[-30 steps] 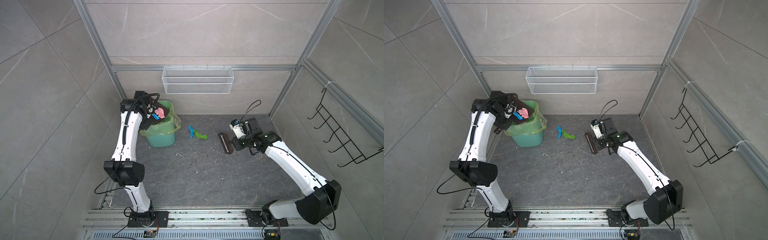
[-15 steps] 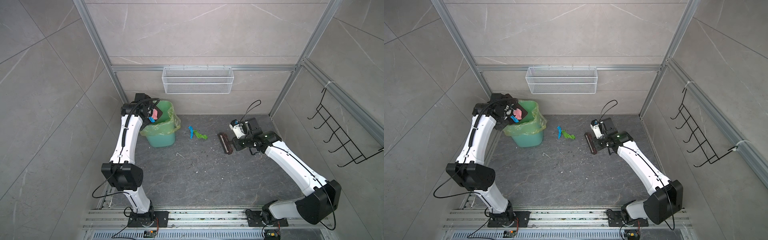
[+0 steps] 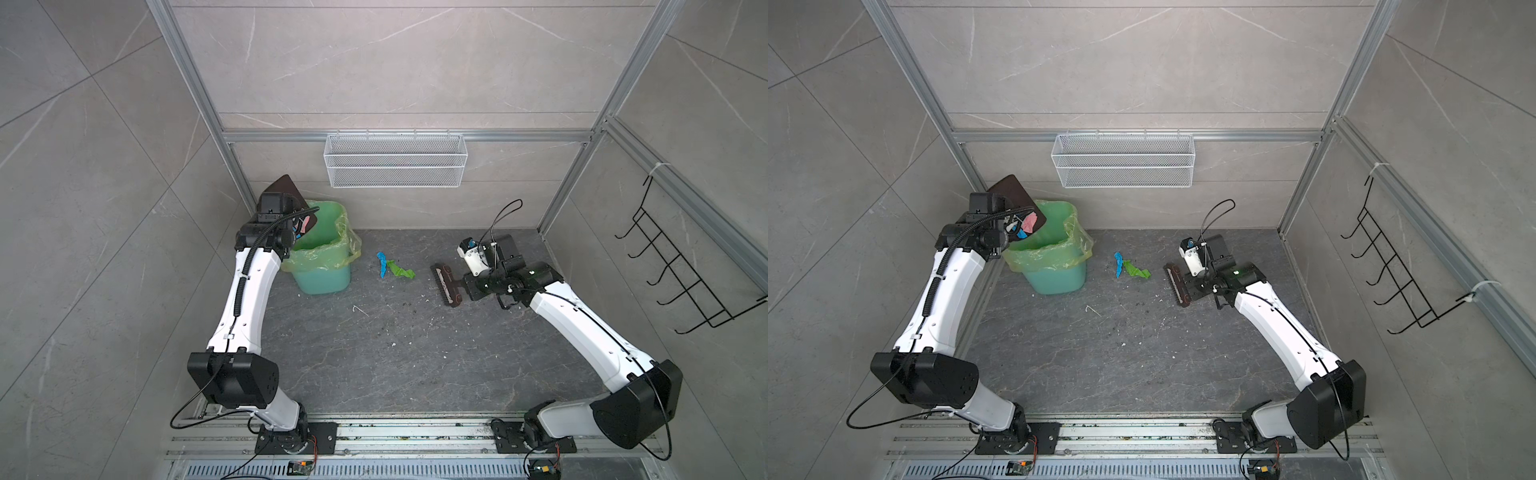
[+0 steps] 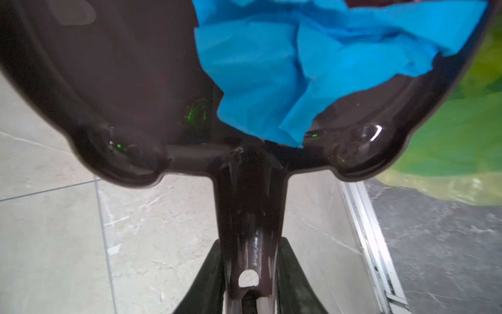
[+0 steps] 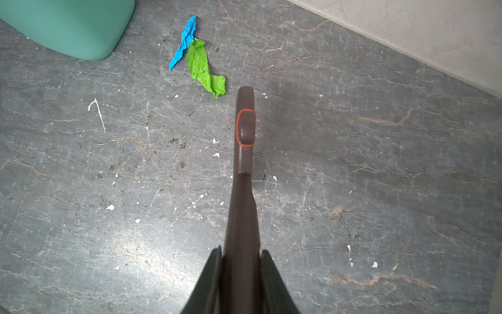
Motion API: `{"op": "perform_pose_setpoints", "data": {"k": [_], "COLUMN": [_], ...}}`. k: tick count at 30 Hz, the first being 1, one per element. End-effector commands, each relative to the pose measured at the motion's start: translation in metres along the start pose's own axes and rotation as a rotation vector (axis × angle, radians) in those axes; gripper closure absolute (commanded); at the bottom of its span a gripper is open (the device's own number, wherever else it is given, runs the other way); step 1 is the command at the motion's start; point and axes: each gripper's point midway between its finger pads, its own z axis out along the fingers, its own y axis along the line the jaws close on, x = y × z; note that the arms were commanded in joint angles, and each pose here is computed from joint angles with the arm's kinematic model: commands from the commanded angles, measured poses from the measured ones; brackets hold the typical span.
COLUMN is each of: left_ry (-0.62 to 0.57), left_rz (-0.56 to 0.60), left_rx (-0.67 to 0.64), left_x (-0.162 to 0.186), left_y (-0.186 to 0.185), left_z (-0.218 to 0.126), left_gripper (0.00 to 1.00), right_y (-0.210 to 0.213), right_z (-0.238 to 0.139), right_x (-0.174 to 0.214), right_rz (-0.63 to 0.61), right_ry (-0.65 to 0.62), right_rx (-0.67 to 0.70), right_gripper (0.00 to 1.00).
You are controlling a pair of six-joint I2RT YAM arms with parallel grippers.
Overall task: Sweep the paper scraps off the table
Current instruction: 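Tip the dustpan with the left gripper to dump scraps into the bin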
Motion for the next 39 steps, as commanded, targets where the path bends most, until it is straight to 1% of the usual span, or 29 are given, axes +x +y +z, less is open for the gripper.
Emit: {"op": "perform_pose_setpoints", "data": {"k": [1, 3, 5, 10, 13, 20, 25, 28, 29, 31, 33, 36, 39], "left_ry": [-0.023, -0.042, -0.062, -0.049, -0.058, -0.048, -0.050, -0.049, -0.049, -0.055, -0.093, -0.157, -0.211], "left_rz": [-0.021, -0.022, -0.002, 0.044, 0.036, 0.079, 0.076, 0.050, 0.018, -0.066, -0.152, -0.232, -0.287], "left_rx": [-0.145, -0.185, -0.181, -0.225, -0.228, -0.233, -0.230, -0.222, -0.200, -0.115, -0.030, 0.087, 0.194], "left_x": [0.000, -0.003, -0.006, -0.011, -0.012, -0.012, -0.010, -0.007, -0.006, -0.002, -0.002, -0.003, -0.004], "left_y": [0.034, 0.041, 0.039, 0.045, 0.047, 0.041, 0.038, 0.038, 0.037, 0.031, 0.022, 0.005, -0.011], "left_z": [-0.012, -0.013, -0.012, -0.007, -0.008, -0.004, -0.005, -0.006, -0.008, -0.015, -0.025, -0.039, -0.053], "left_gripper": [1.00, 1.00, 1.00, 1.00, 1.00, 1.00, 1.00, 1.00, 1.00, 1.00, 1.00, 1.00, 1.00], "right_y": [0.001, 0.003, 0.005, 0.008, 0.008, 0.008, 0.009, 0.009, 0.008, 0.005, 0.003, -0.001, -0.003], "right_z": [-0.006, -0.005, -0.004, -0.003, -0.003, -0.005, -0.007, -0.008, -0.008, -0.009, -0.009, -0.010, -0.008], "right_x": [-0.013, -0.014, -0.015, -0.017, -0.016, -0.019, -0.025, -0.030, -0.032, -0.039, -0.047, -0.064, -0.081], "right_rz": [0.015, 0.015, 0.019, 0.020, 0.016, -0.007, -0.010, -0.019, -0.022, -0.035, -0.049, -0.070, -0.097], "right_ry": [-0.060, -0.062, -0.061, -0.066, -0.069, -0.082, -0.100, -0.110, -0.113, -0.119, -0.126, -0.140, -0.159], "right_rx": [-0.014, -0.026, -0.035, -0.053, -0.054, -0.054, -0.059, -0.060, -0.054, -0.042, -0.029, -0.010, 0.001], "right_gripper": [1.00, 1.00, 1.00, 1.00, 1.00, 1.00, 1.00, 1.00, 1.00, 1.00, 1.00, 1.00, 1.00]}}
